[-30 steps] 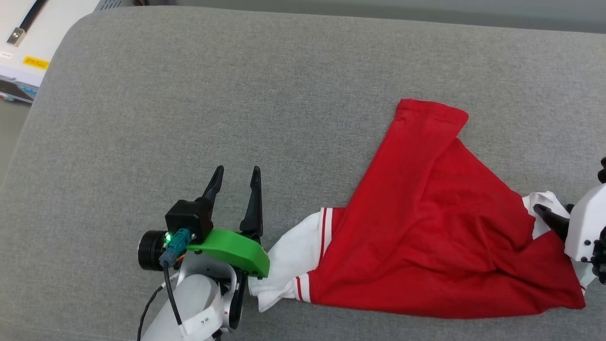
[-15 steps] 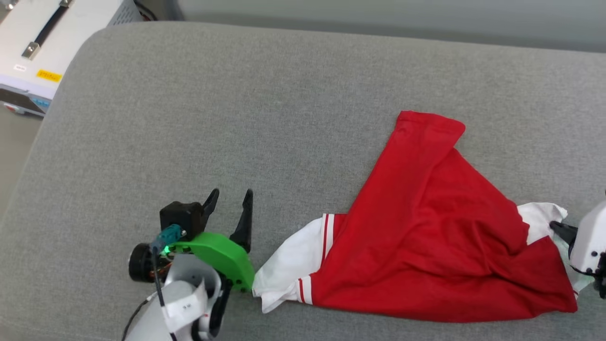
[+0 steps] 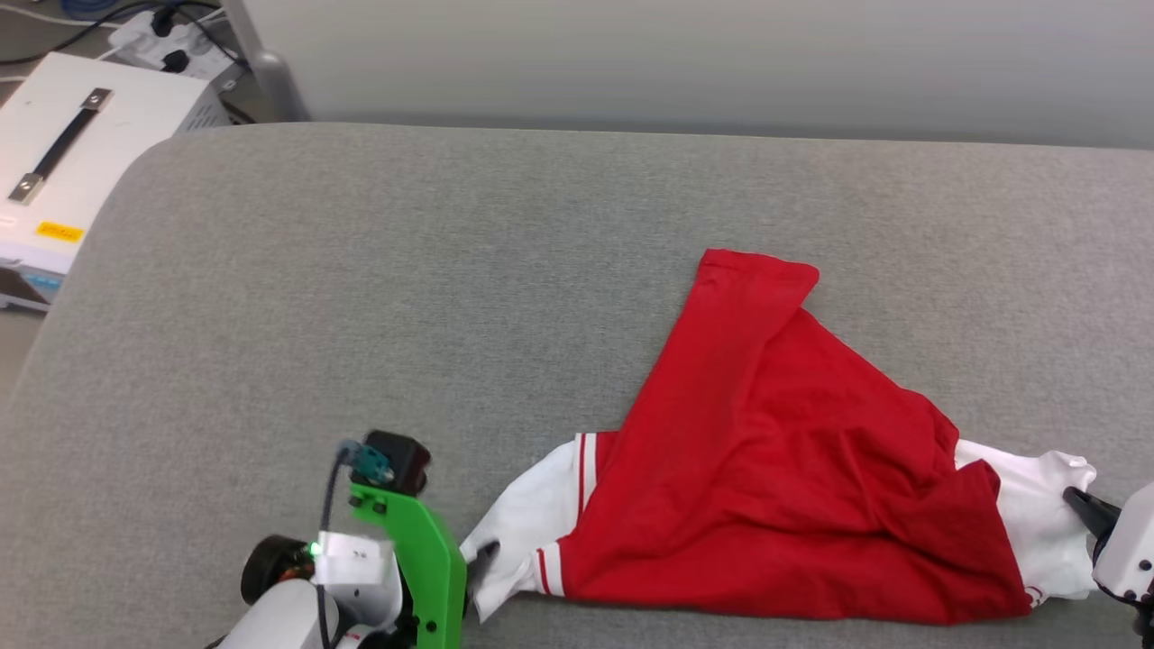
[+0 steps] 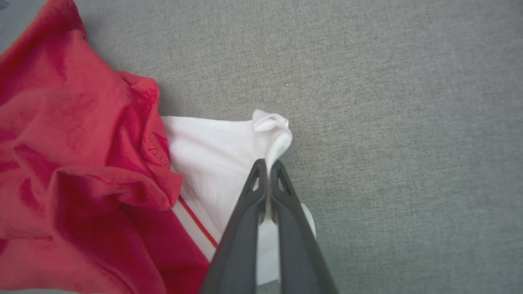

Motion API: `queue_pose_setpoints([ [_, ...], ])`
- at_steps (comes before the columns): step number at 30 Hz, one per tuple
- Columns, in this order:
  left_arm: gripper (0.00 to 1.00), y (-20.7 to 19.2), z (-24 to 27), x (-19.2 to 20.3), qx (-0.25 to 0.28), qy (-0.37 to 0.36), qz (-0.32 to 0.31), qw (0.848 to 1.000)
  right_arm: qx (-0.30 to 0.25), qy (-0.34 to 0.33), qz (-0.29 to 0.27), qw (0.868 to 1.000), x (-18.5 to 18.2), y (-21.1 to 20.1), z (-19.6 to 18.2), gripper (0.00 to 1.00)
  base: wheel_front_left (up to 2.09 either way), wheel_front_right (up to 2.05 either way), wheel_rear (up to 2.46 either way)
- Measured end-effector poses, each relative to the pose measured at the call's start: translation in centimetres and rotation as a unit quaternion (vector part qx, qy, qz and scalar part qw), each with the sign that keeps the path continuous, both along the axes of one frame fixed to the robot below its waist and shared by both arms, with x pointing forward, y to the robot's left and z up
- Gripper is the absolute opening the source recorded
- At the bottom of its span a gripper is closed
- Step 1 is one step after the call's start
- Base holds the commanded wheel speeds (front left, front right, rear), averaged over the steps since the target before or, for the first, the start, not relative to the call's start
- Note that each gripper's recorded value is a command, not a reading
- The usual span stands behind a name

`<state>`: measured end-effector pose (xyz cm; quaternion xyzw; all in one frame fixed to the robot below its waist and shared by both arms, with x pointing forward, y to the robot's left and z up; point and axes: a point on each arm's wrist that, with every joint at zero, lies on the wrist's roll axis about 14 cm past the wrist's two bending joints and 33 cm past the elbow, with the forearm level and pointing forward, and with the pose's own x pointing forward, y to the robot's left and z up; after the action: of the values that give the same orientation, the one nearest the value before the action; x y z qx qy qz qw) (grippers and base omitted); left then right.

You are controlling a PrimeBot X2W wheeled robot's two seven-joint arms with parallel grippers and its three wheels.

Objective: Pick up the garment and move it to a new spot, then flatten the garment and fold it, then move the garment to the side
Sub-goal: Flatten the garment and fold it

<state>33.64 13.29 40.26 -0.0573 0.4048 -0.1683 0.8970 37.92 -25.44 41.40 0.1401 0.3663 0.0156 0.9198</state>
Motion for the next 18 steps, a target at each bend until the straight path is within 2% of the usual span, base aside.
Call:
queue_pose_setpoints([
  [5,1.00,-1.5,-2.2,-2.0,0.025,0.068,-0.061,0.996,0.006,0.005,-0.016,1.000,-1.0,-0.3,-0.1,0.00,0.00,0.00,0.00],
  [10,1.00,-1.7,-4.6,-3.2,0.070,0.124,-0.114,0.983,0.011,0.013,-0.024,1.000,-1.1,-0.2,-0.6,0.00,0.00,0.00,0.00],
  [11,0.86,-1.8,-4.9,-3.3,0.075,0.131,-0.123,0.981,0.011,0.015,-0.026,0.999,-1.1,-0.3,-0.7,0.00,0.00,0.00,0.00],
  [12,0.49,-2.0,-5.0,-3.2,0.077,0.137,-0.132,0.979,0.013,0.018,-0.028,0.999,-1.2,-0.3,-0.9,0.00,0.00,0.00,0.00],
  [13,0.37,-2.1,-5.2,-3.1,0.080,0.142,-0.137,0.977,0.015,0.020,-0.029,0.999,-1.2,-0.2,-1.0,0.00,0.00,0.00,0.00],
  [14,0.04,-2.1,-5.4,-3.0,0.081,0.144,-0.141,0.976,0.016,0.023,-0.029,0.999,-1.2,-0.1,-1.2,0.00,0.00,0.00,0.00],
  [15,0.00,-2.1,-5.5,-2.8,0.081,0.145,-0.142,0.976,0.018,0.026,-0.029,0.999,-1.3,0.0,-1.3,0.00,0.00,0.00,0.00],
  [18,0.00,-2.1,-5.6,-2.0,0.076,0.137,-0.133,0.979,0.020,0.027,-0.030,0.999,-1.3,0.0,-1.5,0.00,0.00,0.00,0.00],
])
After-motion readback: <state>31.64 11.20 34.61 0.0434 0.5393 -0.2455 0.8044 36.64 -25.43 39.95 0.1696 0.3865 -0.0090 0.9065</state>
